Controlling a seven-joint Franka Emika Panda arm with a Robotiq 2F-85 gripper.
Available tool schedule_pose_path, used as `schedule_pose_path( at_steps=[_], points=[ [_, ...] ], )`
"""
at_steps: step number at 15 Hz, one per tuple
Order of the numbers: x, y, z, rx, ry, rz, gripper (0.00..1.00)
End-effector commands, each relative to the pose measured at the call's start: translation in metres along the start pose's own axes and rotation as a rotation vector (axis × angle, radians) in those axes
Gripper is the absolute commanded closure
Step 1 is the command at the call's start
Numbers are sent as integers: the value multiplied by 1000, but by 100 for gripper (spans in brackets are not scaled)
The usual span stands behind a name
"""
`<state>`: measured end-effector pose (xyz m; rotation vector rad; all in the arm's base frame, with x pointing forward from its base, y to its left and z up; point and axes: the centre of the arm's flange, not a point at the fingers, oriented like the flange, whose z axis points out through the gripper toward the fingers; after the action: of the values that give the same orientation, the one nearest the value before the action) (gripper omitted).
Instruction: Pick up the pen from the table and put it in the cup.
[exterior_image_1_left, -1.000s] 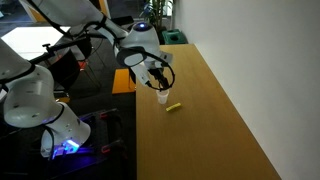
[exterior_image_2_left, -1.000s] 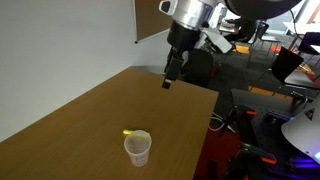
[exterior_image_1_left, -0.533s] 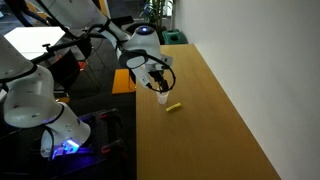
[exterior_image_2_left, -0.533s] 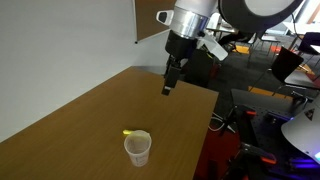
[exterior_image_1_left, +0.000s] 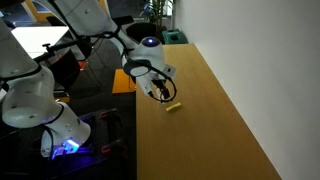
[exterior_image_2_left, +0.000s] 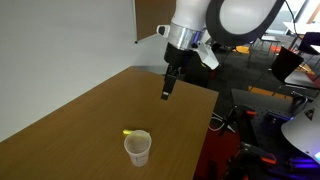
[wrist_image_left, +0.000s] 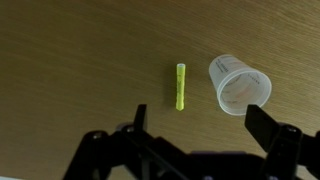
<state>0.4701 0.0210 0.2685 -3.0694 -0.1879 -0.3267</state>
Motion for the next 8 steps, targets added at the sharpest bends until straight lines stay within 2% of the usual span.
schedule_pose_path(
  at_steps=[1,8],
  points=[
    [19,26,51,40,-18,57,0],
    [47,46,125,86,-71,71,0]
  ],
)
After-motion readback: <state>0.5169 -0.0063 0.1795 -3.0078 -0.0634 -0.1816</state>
